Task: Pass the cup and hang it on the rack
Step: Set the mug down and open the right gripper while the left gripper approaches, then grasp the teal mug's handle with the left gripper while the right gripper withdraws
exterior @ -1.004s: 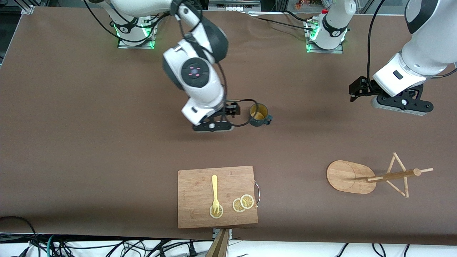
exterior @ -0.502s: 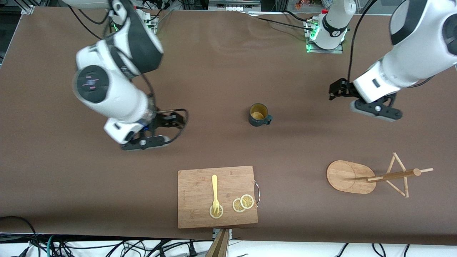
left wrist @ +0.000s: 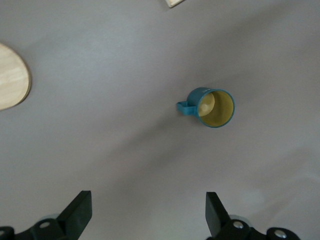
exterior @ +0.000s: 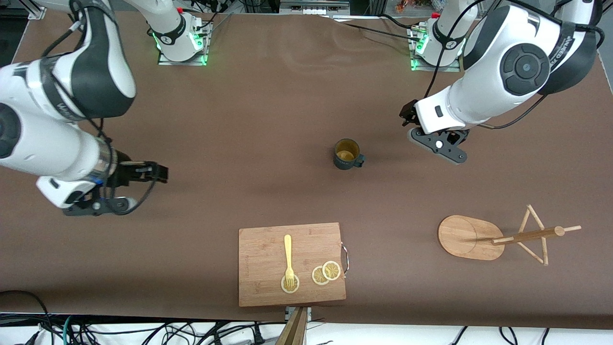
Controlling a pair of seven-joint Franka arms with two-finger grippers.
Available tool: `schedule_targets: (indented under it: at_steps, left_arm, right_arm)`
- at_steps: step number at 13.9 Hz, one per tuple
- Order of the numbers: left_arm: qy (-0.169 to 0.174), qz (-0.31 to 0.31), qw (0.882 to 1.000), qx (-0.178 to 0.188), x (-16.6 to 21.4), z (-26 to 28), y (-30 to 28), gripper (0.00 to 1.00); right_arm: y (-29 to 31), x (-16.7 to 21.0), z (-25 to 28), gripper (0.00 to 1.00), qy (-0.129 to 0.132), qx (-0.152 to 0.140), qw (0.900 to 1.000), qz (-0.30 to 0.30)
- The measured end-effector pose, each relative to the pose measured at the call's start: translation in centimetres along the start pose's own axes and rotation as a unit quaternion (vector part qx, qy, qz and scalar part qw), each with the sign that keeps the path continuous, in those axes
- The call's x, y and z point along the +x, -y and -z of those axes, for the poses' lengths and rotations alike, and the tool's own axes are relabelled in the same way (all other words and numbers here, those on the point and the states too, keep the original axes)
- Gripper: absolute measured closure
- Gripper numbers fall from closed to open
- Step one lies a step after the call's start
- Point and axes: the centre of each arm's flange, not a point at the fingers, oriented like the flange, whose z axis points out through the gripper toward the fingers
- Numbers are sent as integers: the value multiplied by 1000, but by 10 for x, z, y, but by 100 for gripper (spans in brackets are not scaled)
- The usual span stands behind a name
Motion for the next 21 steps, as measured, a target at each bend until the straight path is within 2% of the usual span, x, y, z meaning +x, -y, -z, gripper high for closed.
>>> schedule_targets:
  at_steps: [4, 6, 7, 9, 11, 13, 17, 20, 21]
  left_arm:
    - [-4, -107, 994, -8, 18, -27, 16, 0]
    - [-16, -181, 983, -12, 31, -46, 26, 0]
    - [-22, -221, 975, -27, 37, -58, 31, 0]
    - [-45, -308, 949, -55, 51, -85, 40, 0]
    - [-78, -397, 911, -76, 64, -113, 55, 0]
    - [-112, -458, 877, -96, 70, -150, 81, 0]
    - [-184, -511, 833, -110, 64, -217, 101, 0]
    - [-266, -524, 795, -148, 52, -247, 92, 0]
    - [-297, -529, 779, -156, 47, -255, 92, 0]
  right_arm:
    - [-71, -10, 18, 0, 9, -23, 1000, 6]
    - [-100, -15, 27, 0, 8, -28, 1000, -2]
    - [-113, -20, 33, 0, 6, -28, 1000, -10]
    - [-135, -31, 42, 0, 6, -21, 999, -24]
    - [-145, -42, 52, 0, -4, -10, 1000, -28]
    - [-152, -53, 59, 0, -9, 1, 1000, -30]
    - [-199, -86, 85, 0, -45, 14, 997, -64]
    - [-224, -118, 98, 0, -62, 24, 995, -80]
    - [-222, -123, 101, 0, -67, 18, 995, -72]
